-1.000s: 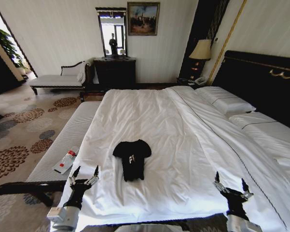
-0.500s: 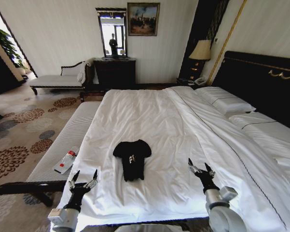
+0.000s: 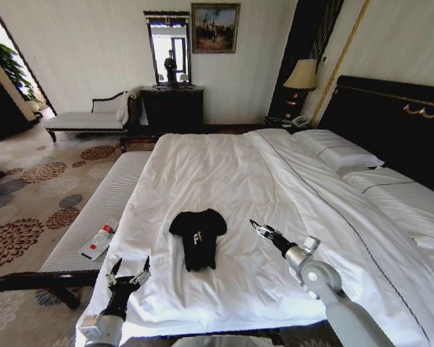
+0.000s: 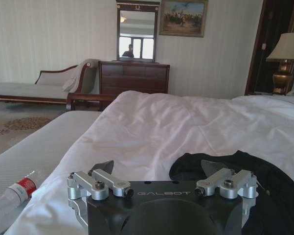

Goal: Fold the clothes on the bed.

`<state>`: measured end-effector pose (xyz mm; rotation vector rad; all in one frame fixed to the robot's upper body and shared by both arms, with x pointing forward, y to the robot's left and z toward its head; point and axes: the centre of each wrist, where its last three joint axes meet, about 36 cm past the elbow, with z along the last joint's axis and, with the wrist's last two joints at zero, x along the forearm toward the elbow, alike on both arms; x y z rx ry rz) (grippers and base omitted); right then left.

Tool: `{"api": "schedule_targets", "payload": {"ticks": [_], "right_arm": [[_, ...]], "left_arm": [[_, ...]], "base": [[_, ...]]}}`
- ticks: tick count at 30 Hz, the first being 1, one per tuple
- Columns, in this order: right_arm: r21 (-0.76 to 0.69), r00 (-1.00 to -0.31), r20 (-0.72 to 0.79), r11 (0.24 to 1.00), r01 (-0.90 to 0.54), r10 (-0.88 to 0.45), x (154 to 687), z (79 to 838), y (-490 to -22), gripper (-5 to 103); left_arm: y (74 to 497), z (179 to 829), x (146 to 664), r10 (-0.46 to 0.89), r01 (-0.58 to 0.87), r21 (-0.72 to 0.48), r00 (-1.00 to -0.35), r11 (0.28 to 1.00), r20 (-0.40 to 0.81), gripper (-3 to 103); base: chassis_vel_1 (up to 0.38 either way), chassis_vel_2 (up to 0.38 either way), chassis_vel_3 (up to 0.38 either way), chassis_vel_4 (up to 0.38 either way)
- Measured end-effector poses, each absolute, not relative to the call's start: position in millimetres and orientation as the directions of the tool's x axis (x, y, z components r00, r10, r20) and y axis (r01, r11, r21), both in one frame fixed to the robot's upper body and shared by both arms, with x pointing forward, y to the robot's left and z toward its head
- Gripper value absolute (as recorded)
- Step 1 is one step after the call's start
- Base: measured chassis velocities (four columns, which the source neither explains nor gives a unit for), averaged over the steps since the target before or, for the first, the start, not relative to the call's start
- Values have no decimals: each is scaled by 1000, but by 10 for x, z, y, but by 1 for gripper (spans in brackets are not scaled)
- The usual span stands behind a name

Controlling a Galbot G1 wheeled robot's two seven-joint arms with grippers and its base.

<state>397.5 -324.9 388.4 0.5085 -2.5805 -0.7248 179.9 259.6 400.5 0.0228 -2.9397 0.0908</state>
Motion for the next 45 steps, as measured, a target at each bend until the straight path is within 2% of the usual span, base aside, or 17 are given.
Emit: {"api": "schedule_targets", "payload": {"ticks": [2,8,11,16,24,25,29,30,33,34,35,37,39,40,41,42,45], "right_arm": [[564,-825,293,784,-259,-483,4249,3755,-3187,100],[596,-802,299,758,-266,-517,4596,3581,-3032,100],[652,-784,328,727,-216,-527,4768,3411,-2709,100],[700,-770,348,694,-166,-534,4951,3203,-2410,100],[711,-782,356,691,-128,-511,5064,3028,-2422,100],[711,-786,356,692,-123,-506,5080,2999,-2438,100],[713,-788,364,693,-108,-497,5133,2939,-2492,100],[710,-784,368,695,-110,-500,5164,2919,-2500,102],[707,-776,373,697,-117,-508,5216,2903,-2496,100],[707,-774,374,698,-119,-510,5230,2899,-2495,99],[702,-765,381,701,-127,-520,5290,2883,-2487,89],[700,-763,383,703,-128,-521,5309,2879,-2484,89],[698,-760,386,704,-131,-523,5381,2874,-2473,79],[698,-760,386,704,-131,-523,5381,2874,-2473,79],[698,-759,386,704,-131,-525,5411,2870,-2464,73],[698,-758,386,703,-132,-526,5431,2868,-2456,73],[696,-753,393,706,-132,-528,5504,2836,-2423,57]], "left_arm": [[2565,3930,1801,6,-9,-67,-974,998,225,100],[2524,3860,1771,34,12,-87,-968,996,249,100],[2540,3848,1766,37,13,-95,-968,995,247,103],[2585,3867,1774,24,1,-95,-970,995,241,99],[2705,4002,1753,5,-13,-79,-975,997,224,99],[2715,4019,1756,3,-14,-77,-975,997,221,96],[2708,4046,1751,-1,-18,-77,-976,997,217,103],[2698,4048,1741,-3,-20,-78,-976,997,218,101],[2689,4044,1727,-5,-23,-77,-975,997,221,101],[2688,4043,1724,-6,-23,-76,-975,997,221,100],[2692,4042,1717,-3,-19,-70,-975,997,221,98],[2699,4043,1715,-1,-16,-67,-975,998,221,100],[2750,4058,1705,5,-7,-51,-975,999,223,101],[2750,4058,1705,5,-7,-51,-975,999,223,101],[2779,4071,1703,6,-4,-44,-975,999,222,101],[2804,4080,1702,5,-4,-39,-975,999,221,97],[2864,4105,1709,0,-7,-31,-976,999,217,100]], "base": [[0,0,0,0],[0,0,0,0],[0,0,0,0],[0,0,0,0],[0,0,0,0],[0,0,0,0],[0,0,0,0],[0,0,0,0],[0,0,0,0],[0,0,0,0],[0,0,0,0],[0,0,0,0],[0,0,0,0],[0,0,0,0],[0,0,0,0],[0,0,0,0],[0,0,0,0]]}}
